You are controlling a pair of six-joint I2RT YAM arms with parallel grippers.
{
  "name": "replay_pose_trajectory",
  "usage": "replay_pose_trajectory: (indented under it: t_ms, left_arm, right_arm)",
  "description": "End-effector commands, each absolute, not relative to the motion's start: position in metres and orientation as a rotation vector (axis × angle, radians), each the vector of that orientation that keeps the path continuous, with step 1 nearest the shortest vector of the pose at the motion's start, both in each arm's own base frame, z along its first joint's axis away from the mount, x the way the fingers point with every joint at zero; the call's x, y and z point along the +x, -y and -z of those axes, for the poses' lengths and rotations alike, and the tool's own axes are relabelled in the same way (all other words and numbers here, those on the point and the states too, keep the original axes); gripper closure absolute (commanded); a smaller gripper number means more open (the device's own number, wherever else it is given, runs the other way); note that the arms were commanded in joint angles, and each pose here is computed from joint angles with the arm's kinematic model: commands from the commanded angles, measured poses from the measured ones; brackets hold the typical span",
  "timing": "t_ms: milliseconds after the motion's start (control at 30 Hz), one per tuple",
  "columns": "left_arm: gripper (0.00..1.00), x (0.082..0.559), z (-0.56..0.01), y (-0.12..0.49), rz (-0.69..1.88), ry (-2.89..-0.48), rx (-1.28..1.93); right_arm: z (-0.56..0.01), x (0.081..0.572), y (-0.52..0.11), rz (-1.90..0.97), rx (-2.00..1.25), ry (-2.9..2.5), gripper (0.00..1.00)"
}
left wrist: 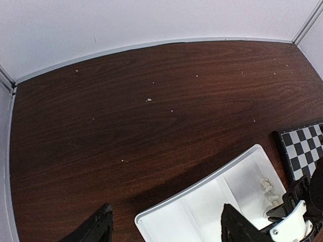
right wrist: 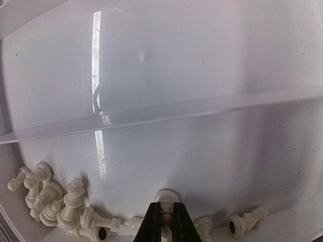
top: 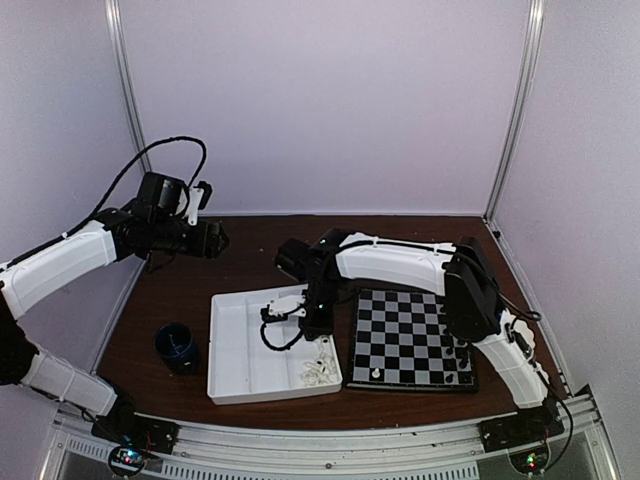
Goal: Set up the chess pieces on the board
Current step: Pick up the pawn from the storage box, then place the pawn at g2.
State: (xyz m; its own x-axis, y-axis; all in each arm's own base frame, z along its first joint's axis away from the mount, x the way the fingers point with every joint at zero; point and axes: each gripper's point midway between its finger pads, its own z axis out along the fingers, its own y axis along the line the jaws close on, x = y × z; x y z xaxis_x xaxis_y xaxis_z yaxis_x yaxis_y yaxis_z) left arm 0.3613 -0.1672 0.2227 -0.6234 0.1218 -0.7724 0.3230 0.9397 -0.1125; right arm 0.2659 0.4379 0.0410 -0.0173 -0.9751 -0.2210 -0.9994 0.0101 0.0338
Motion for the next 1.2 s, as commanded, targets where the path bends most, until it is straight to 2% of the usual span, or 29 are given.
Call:
replay_pose_trajectory:
  t_ms: [0,300,633,1167]
  left_arm:
    - [0.27,0.367,-0.244,0.17,0.33,-2.183,0.31]
    - [0.27,0.369,-0.238,0.171,0.326,-2.199,0.311]
    - [0.27,0.368,-0.235,0.176,0.357,-2.212,0.332]
    - [0.27,0.369,-0.235,0.173,0.346,-2.212,0.324]
  right_arm:
    - [-0.087,0.268,-0.438,-0.302,-2.048,-2.084,1.0]
    - [-0.13,0.251,-0.391,-0.249,-2.012,-2.033,1.0]
    - [-0.093,0.212,-0.321,-0.192,-2.071,-2.119,1.0]
    - [-0.056,0.209,-0.305,-0.114,-2.112,-2.184,1.0]
